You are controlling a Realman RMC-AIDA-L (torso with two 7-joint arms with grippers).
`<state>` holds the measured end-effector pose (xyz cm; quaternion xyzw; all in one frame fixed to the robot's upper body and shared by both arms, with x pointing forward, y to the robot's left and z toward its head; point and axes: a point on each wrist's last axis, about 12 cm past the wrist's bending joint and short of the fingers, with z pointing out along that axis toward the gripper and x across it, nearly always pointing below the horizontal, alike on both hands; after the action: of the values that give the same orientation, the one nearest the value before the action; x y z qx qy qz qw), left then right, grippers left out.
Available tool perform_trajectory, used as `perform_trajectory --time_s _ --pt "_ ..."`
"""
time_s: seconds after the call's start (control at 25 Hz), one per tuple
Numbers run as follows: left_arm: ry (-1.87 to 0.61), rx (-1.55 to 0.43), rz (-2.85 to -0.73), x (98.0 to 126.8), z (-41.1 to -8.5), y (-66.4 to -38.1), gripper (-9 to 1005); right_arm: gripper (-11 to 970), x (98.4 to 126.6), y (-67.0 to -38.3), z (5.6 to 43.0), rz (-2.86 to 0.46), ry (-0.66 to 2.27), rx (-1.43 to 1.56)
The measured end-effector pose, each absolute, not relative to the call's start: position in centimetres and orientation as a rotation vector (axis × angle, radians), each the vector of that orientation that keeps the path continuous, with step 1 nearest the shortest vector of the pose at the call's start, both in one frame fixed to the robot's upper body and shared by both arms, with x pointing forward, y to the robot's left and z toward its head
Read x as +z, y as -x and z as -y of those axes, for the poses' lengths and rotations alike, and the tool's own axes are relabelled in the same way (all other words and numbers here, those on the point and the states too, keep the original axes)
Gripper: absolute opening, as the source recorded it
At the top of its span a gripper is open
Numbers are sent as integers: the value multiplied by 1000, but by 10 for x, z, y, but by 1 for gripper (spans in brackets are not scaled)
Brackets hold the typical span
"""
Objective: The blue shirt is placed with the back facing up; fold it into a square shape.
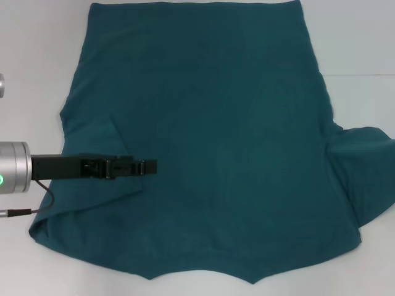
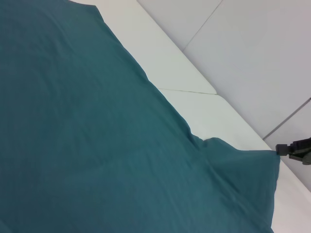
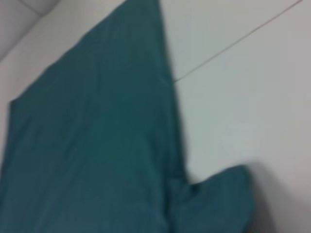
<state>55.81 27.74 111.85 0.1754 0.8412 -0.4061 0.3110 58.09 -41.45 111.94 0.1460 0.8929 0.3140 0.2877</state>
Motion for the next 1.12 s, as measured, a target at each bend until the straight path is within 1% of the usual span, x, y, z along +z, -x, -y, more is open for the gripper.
perform_trajectory --time_s 0.08,0.4,0.56,0.88,1.12 --pt "-464 -1072 -2220 1119 -277 -558 780 50 1126 -580 408 -2368 -361 921" --pt "-461 -1070 -2218 1120 -277 -560 777 57 1139 -584 389 -2359 -261 1070" --pt "-452 -1073 -2209 1120 -277 -560 775 61 1137 -592 367 -2394 -194 1098" --pt "-438 -1082 -2197 1120 -278 -560 771 68 1126 -612 312 -2472 -41 1083" --pt "-421 -1081 -2190 1120 -280 -560 768 73 1125 -623 285 -2500 60 1045"
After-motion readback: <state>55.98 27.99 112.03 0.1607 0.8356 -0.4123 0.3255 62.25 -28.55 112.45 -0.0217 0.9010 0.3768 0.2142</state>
